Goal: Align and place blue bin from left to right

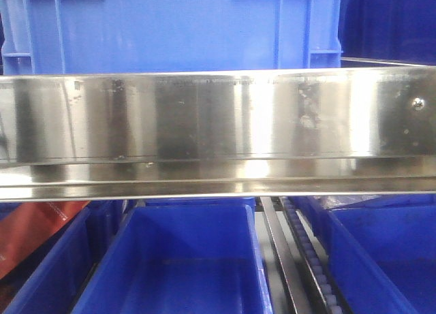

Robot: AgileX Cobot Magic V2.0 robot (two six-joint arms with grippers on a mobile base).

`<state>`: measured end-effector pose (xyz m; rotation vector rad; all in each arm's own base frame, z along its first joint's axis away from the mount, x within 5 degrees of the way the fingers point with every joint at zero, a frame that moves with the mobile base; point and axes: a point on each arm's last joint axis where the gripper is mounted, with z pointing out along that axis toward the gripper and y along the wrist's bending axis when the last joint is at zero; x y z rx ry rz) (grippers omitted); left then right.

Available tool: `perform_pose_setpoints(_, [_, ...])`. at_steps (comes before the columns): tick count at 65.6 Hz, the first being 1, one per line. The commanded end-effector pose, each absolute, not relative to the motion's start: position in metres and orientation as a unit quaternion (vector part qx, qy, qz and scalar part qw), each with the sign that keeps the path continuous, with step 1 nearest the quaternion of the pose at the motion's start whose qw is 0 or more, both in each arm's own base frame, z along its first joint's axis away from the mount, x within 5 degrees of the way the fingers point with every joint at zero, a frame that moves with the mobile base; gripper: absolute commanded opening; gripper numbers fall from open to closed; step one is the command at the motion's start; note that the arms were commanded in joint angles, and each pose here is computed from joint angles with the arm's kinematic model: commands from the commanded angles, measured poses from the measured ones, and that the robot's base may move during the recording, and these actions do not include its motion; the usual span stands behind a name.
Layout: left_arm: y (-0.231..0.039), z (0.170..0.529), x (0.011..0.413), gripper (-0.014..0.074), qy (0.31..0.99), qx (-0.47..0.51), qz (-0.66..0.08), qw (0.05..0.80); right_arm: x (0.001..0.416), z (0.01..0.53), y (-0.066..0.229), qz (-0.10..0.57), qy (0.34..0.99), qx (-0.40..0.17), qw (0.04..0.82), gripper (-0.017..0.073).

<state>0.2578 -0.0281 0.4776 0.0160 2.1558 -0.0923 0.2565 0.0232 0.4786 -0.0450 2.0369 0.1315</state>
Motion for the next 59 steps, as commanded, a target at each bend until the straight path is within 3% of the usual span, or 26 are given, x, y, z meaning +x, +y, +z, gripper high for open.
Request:
perform_pose_setpoints(1, [-0.024,0.47,0.235,-0.0111,0.853,0.007,-0.04,0.521,0.235,0.467,0.017,0.029,0.826,-0.024,0.563,-0.007])
perform_pose_setpoints(16, [-0.018,0.417,0.174,-0.0111,0.782,0.012,-0.049,0.621,0.178,0.412,0.011,0.009,0.782,-0.033,0.622,-0.007])
perform_pose_setpoints(37, [-0.01,0.342,0.106,-0.0111,0.744,0.024,-0.041,0.666,0.11,0.341,0.006,-0.006,0.743,-0.046,0.668,-0.007])
perform_pose_setpoints(59, [-0.007,0.315,0.073,-0.0111,0.72,0.022,-0.043,0.692,0.072,0.306,0.004,-0.006,0.711,-0.044,0.702,-0.007])
